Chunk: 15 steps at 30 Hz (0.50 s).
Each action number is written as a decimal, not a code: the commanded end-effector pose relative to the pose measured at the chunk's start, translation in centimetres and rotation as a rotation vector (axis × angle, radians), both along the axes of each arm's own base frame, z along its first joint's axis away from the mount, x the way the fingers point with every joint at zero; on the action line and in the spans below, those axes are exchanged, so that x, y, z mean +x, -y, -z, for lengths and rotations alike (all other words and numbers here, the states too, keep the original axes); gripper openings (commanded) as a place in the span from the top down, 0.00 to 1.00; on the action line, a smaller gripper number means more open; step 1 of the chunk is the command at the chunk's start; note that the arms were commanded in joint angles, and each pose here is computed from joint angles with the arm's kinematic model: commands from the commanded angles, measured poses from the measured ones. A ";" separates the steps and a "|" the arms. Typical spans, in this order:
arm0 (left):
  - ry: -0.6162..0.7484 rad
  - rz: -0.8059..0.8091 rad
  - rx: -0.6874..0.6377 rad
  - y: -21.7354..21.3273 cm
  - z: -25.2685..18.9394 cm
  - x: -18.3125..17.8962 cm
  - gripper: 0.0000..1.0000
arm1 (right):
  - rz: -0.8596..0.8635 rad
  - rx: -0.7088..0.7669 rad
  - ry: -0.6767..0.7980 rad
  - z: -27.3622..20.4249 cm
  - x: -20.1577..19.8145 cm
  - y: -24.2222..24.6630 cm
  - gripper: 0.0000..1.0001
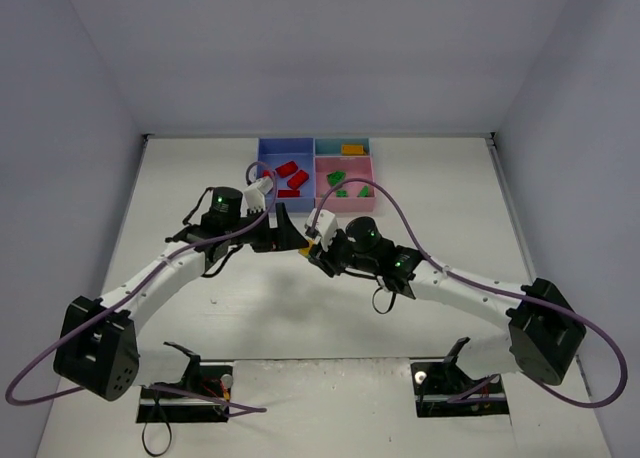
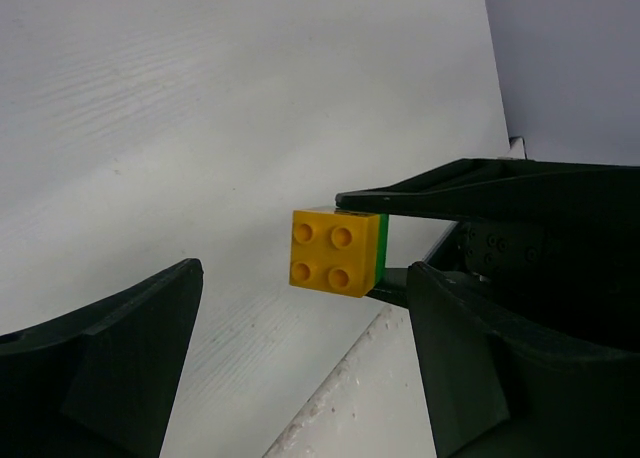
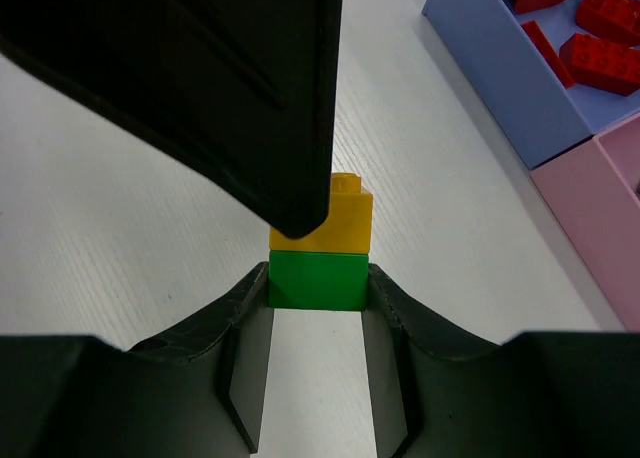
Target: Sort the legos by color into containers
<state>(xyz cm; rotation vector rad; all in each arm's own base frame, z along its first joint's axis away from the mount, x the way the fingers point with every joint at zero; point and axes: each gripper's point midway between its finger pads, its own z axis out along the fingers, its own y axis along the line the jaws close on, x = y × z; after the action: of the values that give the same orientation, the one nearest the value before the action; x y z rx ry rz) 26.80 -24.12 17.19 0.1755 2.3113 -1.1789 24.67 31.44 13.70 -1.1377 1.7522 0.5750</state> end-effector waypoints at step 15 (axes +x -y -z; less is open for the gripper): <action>0.160 0.125 -0.159 3.0 -4.1 0.3 0.63 | -0.036 0.137 0.088 -5.0 -0.5 -0.7 0.99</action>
<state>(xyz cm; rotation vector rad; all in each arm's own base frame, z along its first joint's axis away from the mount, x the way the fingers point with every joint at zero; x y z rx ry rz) 26.27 -26.35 18.57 0.2967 2.2278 -1.3097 24.25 31.36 15.35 -1.1190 1.7120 0.6016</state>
